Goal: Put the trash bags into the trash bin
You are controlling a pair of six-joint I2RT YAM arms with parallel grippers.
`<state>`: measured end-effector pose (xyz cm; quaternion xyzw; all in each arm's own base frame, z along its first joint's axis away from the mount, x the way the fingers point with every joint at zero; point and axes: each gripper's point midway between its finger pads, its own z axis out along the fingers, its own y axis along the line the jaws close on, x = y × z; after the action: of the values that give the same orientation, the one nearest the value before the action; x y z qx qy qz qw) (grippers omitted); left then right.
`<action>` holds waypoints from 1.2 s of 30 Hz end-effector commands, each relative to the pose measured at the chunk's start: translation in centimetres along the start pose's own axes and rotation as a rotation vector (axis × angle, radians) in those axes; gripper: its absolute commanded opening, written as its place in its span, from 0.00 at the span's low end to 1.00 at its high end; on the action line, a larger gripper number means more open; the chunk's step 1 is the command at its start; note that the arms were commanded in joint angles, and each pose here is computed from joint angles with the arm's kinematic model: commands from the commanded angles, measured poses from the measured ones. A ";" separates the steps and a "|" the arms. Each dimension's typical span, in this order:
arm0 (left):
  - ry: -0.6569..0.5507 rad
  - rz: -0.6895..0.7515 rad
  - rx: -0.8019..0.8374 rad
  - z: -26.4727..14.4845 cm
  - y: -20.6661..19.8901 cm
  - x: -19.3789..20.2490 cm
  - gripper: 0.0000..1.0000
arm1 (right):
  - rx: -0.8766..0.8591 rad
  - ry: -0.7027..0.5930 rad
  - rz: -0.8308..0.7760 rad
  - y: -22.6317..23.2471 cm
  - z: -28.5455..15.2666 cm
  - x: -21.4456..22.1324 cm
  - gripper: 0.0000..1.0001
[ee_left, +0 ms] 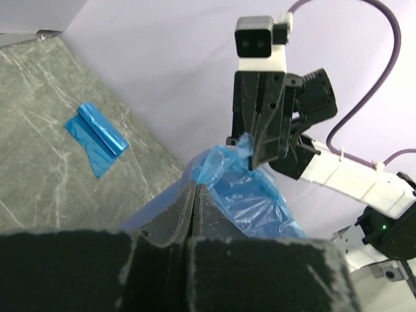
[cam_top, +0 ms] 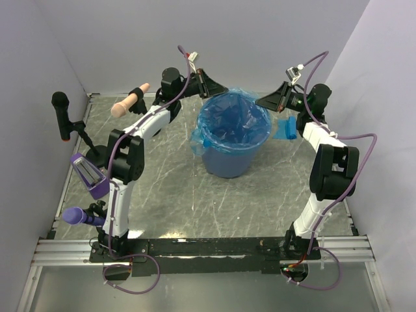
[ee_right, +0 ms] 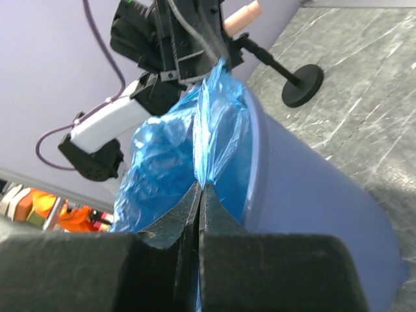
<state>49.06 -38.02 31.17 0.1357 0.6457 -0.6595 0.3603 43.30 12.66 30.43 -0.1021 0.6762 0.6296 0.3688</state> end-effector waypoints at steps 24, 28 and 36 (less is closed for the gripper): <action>0.155 0.106 -0.033 -0.8 0.8 4.1 0.01 | 0.036 -0.050 -0.069 1.0 1.4 0.1 0.00; 0.101 0.185 -0.046 0.1 0.7 1.9 0.01 | 0.032 -0.067 -0.136 1.5 1.6 -1.4 0.00; 0.019 0.304 -0.102 0.6 1.2 -1.0 0.01 | 0.077 -0.094 -0.199 0.4 1.1 -3.0 0.00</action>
<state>50.51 -37.38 30.80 0.2077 0.6543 -0.5813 0.4369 44.88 13.35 31.16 -0.1024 0.6769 0.5947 0.4215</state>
